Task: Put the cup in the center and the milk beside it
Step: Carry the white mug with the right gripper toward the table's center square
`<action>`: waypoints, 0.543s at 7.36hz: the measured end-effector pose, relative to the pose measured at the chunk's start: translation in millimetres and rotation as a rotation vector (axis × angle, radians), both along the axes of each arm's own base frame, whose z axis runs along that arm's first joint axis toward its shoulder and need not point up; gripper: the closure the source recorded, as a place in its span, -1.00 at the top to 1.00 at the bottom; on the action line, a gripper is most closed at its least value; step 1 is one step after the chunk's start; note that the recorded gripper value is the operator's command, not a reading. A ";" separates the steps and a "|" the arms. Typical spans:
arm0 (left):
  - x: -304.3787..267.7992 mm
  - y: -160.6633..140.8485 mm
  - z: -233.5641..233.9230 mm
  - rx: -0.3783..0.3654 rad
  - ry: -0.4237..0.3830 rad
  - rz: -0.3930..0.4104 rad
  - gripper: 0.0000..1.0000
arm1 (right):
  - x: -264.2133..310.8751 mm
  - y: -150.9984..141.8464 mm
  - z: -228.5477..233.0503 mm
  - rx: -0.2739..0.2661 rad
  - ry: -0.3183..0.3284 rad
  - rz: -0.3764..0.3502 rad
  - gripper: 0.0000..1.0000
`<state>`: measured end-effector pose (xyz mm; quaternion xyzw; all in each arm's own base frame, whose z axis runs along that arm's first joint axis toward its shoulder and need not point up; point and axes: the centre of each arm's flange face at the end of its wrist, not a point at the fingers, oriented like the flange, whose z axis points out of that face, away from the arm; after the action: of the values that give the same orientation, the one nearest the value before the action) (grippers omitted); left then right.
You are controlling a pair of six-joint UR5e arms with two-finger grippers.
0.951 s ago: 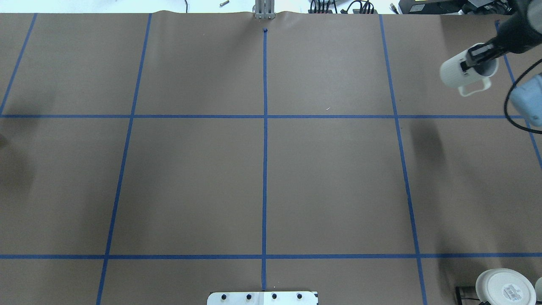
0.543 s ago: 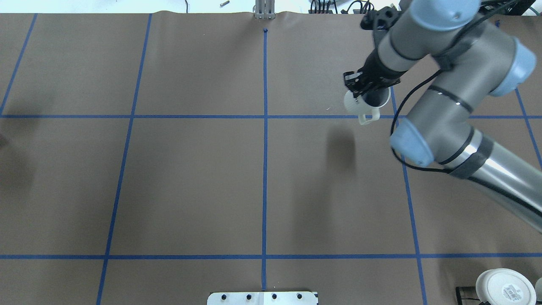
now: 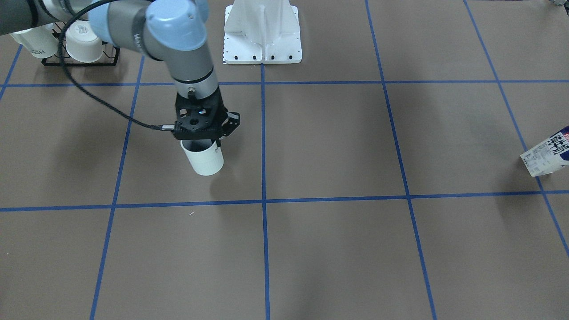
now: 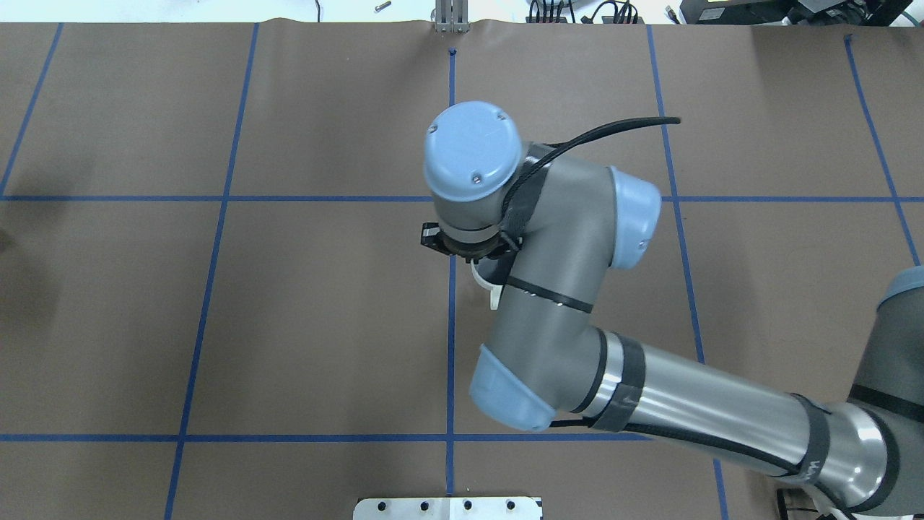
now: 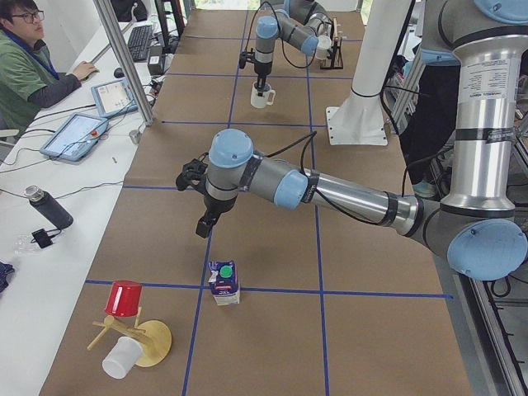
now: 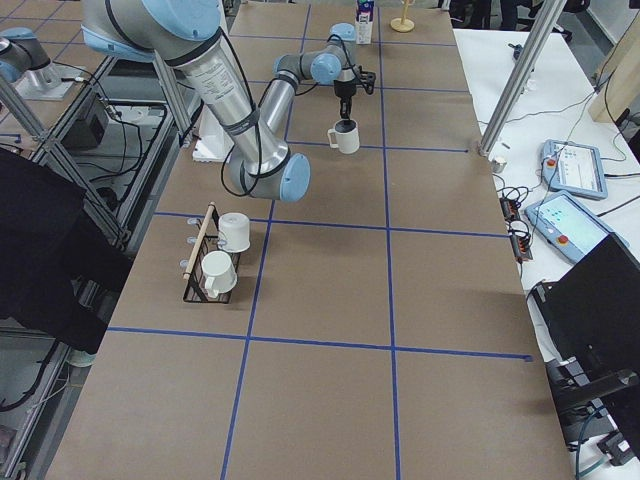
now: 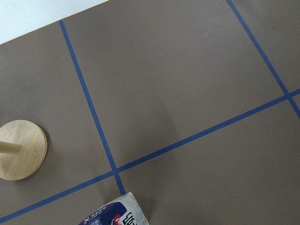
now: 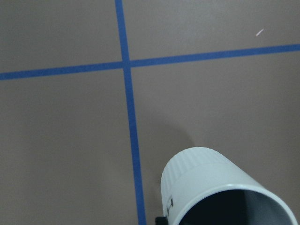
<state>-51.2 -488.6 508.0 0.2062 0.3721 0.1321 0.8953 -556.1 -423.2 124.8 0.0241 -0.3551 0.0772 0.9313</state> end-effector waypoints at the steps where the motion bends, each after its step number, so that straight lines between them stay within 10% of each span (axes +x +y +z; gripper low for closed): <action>1: 0.0 0.1 0.5 -0.001 0.000 0.000 0.97 | -29.5 8.8 -12.0 -0.024 0.024 0.002 -1.00; 4: -0.2 0.4 1.3 -0.002 0.000 0.000 0.97 | -66.1 12.2 -33.4 -0.040 0.044 -0.007 -1.00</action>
<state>-51.4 -488.2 509.3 0.2052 0.3721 0.1317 0.8956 -622.2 -411.0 91.3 0.0057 -0.3332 0.0804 0.9394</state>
